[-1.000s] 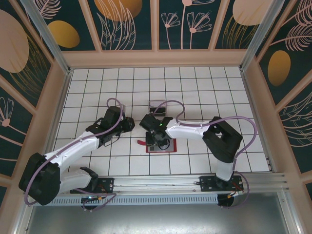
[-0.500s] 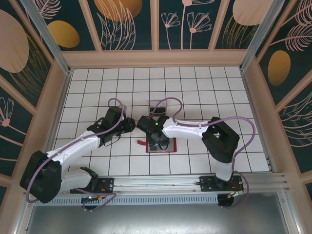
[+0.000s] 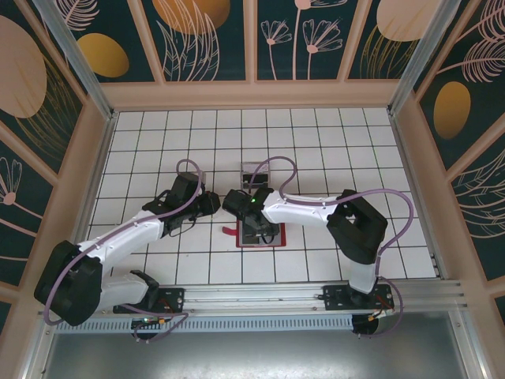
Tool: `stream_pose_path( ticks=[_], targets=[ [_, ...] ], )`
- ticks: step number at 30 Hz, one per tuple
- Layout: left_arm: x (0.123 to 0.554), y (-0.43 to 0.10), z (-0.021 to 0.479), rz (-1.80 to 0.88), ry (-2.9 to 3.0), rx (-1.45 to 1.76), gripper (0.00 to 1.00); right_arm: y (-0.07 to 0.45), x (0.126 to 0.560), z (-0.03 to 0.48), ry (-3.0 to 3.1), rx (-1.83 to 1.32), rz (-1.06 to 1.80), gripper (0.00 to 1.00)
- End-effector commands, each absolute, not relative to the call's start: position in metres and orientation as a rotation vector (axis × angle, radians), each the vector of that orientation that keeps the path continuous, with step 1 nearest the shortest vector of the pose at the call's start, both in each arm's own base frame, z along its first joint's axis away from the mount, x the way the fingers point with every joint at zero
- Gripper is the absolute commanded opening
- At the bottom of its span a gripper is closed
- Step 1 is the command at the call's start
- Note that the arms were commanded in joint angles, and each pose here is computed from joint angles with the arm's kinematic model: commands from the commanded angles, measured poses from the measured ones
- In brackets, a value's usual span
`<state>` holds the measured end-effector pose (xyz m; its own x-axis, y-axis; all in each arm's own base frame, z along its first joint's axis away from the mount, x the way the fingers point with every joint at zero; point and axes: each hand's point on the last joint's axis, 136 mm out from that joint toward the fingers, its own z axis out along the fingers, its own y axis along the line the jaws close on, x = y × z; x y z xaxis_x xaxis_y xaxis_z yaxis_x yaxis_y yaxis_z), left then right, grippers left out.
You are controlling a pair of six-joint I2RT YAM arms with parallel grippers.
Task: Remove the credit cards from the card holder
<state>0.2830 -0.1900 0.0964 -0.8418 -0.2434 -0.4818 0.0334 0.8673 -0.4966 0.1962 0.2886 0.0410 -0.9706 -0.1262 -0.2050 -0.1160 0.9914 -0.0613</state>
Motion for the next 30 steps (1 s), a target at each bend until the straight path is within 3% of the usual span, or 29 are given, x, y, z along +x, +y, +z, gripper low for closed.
stream_pose_path(
  ticks=[1, 19, 30],
  targets=[
    [0.292, -0.199, 0.11, -0.709, 2.456, -0.097, 0.24, 0.276, 0.199, 0.05, 2.886, -0.139, -0.153, 0.46],
    [0.289, -0.219, 0.104, -0.755, 2.505, -0.039, 0.24, 0.24, 0.197, 0.045, 2.88, -0.078, -0.264, 0.48],
    [0.268, -0.262, 0.09, -0.77, 2.582, 0.069, 0.23, 0.223, 0.2, 0.058, 2.859, -0.011, -0.24, 0.51]
  ],
)
